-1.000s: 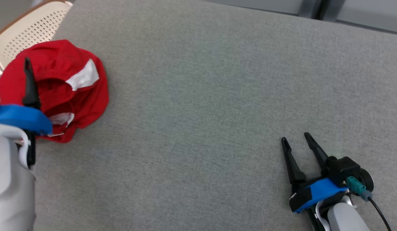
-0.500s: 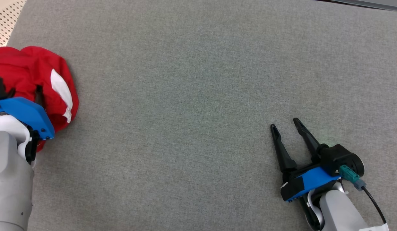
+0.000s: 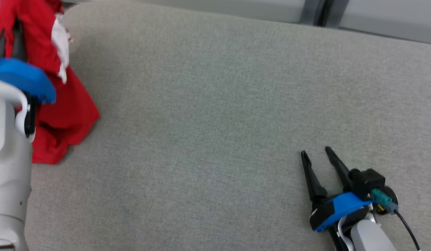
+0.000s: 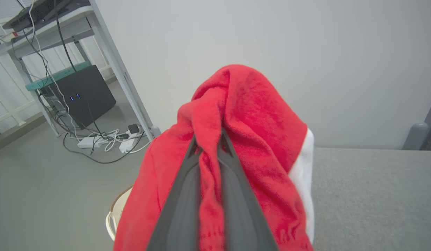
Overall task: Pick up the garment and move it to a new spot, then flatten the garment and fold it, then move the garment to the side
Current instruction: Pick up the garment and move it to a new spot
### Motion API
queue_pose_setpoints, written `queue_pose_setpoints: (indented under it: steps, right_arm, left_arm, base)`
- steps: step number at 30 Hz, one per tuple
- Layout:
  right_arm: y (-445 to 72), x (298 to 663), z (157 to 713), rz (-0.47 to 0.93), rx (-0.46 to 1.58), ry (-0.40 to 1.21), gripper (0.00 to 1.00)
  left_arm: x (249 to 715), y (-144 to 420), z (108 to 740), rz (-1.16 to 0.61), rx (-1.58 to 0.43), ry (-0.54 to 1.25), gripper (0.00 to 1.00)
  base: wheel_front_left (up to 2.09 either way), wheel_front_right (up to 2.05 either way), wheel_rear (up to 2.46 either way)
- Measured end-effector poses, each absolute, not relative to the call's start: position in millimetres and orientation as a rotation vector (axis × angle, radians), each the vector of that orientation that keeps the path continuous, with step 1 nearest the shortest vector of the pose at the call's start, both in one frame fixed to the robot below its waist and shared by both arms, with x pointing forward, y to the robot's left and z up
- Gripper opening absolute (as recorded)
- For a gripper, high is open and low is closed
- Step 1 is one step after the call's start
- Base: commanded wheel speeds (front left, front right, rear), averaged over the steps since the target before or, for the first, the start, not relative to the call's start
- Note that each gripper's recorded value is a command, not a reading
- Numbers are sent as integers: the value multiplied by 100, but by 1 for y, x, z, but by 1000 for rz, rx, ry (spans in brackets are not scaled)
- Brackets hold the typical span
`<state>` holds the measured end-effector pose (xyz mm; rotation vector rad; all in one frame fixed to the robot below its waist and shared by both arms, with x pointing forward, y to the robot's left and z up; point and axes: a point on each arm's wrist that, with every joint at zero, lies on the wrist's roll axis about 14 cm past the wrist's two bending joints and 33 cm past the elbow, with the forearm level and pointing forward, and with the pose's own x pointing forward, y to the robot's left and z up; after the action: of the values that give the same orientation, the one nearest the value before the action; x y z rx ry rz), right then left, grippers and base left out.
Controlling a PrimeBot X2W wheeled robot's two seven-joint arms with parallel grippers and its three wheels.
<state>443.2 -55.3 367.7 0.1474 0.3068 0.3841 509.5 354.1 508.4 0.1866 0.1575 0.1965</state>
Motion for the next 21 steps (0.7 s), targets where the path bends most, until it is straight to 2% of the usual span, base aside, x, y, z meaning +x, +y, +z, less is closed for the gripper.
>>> queue_pose_setpoints:
  steps: [4, 10, 16, 21]
  right_arm:
    - [-64, 429, 373, 362, 158, 316, 100]
    - [-92, 407, 379, 280, 175, 318, 100]
    - [-131, 384, 383, 165, 195, 315, 100]
    - [-164, 366, 390, 65, 195, 296, 100]
  left_arm:
    - [528, 314, 563, 89, 218, -4, 0]
    - [545, 206, 616, -166, 167, -199, 0]
    - [537, 93, 620, -431, 55, -256, 0]
    - [513, -3, 614, -652, -53, -255, 0]
  base:
    - [0, 0, 0]
    - [0, 0, 0]
    - [0, 0, 0]
    - [0, 0, 0]
